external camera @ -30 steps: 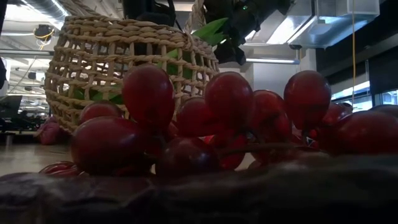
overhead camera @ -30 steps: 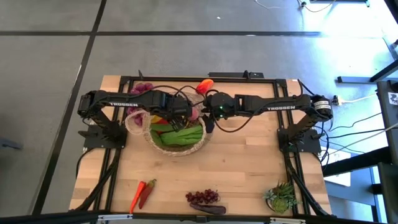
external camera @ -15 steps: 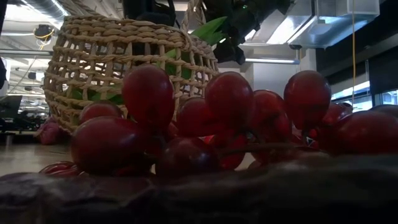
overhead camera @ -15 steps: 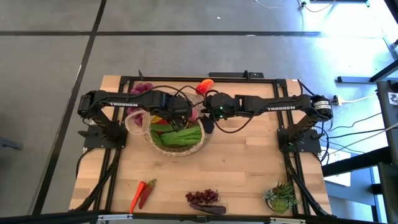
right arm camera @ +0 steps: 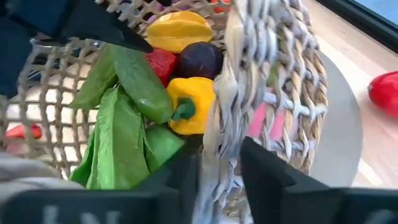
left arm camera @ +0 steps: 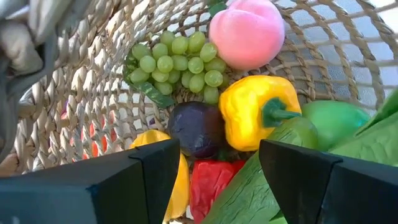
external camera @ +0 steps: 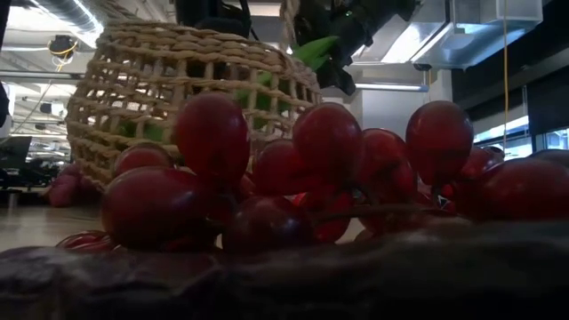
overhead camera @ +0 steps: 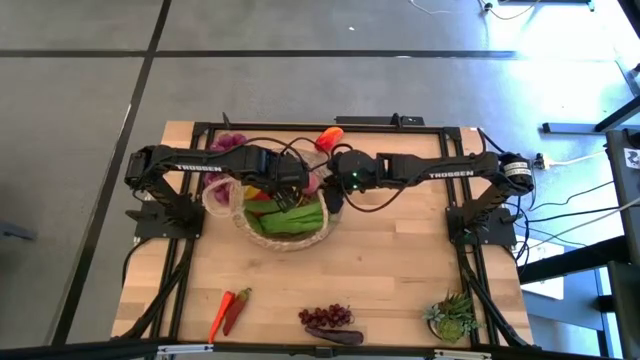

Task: Build produce basket
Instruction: Adjust the brown basket

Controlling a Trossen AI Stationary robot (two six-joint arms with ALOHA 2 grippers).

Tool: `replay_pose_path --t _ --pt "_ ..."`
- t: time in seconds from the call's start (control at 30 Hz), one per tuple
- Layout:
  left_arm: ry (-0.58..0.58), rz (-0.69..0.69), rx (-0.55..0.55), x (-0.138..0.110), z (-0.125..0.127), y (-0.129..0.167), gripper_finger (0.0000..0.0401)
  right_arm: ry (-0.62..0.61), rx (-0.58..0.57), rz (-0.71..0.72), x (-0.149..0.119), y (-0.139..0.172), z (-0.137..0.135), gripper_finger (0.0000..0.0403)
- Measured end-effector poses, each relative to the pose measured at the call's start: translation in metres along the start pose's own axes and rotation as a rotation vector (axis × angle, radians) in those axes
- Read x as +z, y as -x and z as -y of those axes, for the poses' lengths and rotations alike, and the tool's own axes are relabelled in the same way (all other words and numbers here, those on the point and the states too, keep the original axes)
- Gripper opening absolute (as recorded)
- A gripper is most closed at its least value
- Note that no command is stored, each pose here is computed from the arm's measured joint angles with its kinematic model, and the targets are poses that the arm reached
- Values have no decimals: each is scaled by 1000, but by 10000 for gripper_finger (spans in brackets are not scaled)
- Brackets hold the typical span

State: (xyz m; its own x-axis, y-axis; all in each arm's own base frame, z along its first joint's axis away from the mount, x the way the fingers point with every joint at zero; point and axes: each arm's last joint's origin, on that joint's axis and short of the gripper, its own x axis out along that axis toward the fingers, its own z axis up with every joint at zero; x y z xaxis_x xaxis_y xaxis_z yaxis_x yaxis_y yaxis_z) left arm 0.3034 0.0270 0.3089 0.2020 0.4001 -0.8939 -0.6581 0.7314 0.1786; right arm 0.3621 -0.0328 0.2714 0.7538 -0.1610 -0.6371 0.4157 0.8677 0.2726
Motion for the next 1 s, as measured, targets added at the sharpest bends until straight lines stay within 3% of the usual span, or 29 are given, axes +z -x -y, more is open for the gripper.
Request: replay_pose_path --t 0.2,0.53,0.77,1.0 --pt "-44 6 8 -1 1 1 211 3 -13 -11 -1 0 1 12" --pt "-304 109 79 -4 10 10 211 -41 -40 -81 -8 1 4 4" --pt "-335 258 31 3 18 37 211 -39 -48 -101 -10 1 5 2" --pt "-308 274 -45 10 16 50 211 -38 -51 -115 -11 0 5 1"
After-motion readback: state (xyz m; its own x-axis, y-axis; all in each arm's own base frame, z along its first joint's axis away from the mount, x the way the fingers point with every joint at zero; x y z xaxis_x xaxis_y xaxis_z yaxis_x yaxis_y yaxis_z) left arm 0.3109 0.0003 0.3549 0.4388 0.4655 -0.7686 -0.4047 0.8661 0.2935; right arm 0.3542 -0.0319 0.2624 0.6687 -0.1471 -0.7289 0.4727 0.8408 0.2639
